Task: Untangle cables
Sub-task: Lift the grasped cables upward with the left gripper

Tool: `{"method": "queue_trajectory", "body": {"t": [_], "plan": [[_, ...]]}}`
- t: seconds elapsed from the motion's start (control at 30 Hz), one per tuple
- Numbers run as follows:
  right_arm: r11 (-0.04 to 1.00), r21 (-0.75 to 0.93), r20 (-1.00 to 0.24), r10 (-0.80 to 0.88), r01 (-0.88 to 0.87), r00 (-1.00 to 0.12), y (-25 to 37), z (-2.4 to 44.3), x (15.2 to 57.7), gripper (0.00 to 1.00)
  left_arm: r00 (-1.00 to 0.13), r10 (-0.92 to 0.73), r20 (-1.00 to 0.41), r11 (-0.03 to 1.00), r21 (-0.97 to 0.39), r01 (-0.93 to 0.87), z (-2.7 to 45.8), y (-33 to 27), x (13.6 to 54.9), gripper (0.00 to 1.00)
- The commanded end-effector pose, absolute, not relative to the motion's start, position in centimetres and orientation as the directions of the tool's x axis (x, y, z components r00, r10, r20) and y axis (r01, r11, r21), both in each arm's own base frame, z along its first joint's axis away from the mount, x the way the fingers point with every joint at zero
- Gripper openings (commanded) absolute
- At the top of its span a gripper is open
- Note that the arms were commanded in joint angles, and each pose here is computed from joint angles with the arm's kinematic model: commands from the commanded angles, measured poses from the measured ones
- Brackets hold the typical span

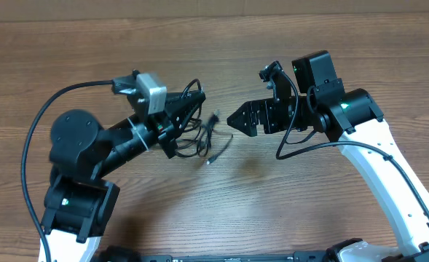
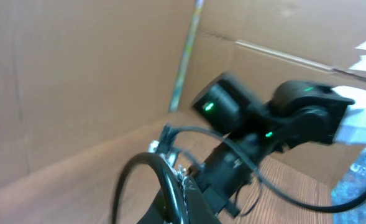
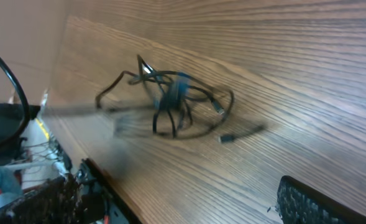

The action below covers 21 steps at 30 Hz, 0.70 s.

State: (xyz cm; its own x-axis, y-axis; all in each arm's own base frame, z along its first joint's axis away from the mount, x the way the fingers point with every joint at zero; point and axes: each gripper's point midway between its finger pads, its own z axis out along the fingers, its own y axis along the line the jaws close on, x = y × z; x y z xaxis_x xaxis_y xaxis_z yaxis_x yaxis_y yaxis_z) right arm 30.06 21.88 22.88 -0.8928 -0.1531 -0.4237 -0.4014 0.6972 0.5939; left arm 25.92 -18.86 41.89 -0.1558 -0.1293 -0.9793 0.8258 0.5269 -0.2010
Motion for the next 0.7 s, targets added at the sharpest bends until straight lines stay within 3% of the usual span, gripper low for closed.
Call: {"method": "queue_trajectory", "body": {"t": [0.0,0.3,0.53,0.67], "plan": [[0.663,0.614,-0.432,-0.170,-0.427,-0.885,22.3,23.1,29.8,1.00,-0.035,-0.139,-0.990,0.447,-0.095,0.890,45.0,-19.3,23.2,0.04],[0.665,0.614,-0.429,-0.171,-0.425,-0.887,22.3,23.1,29.7,1.00,0.048,-0.196,-0.979,0.417,-0.039,0.908,47.6,-19.3,22.2,0.04],[0.661,0.611,-0.428,-0.186,-0.435,-0.884,22.3,23.0,29.4,1.00,0.042,-0.197,-0.979,0.436,-0.049,0.899,47.5,-19.2,22.8,0.04],[0.661,0.611,-0.419,-0.197,-0.435,-0.887,22.2,22.8,29.1,1.00,-0.009,-0.195,-0.981,0.496,-0.107,0.862,46.3,-18.8,24.7,0.04]]}}
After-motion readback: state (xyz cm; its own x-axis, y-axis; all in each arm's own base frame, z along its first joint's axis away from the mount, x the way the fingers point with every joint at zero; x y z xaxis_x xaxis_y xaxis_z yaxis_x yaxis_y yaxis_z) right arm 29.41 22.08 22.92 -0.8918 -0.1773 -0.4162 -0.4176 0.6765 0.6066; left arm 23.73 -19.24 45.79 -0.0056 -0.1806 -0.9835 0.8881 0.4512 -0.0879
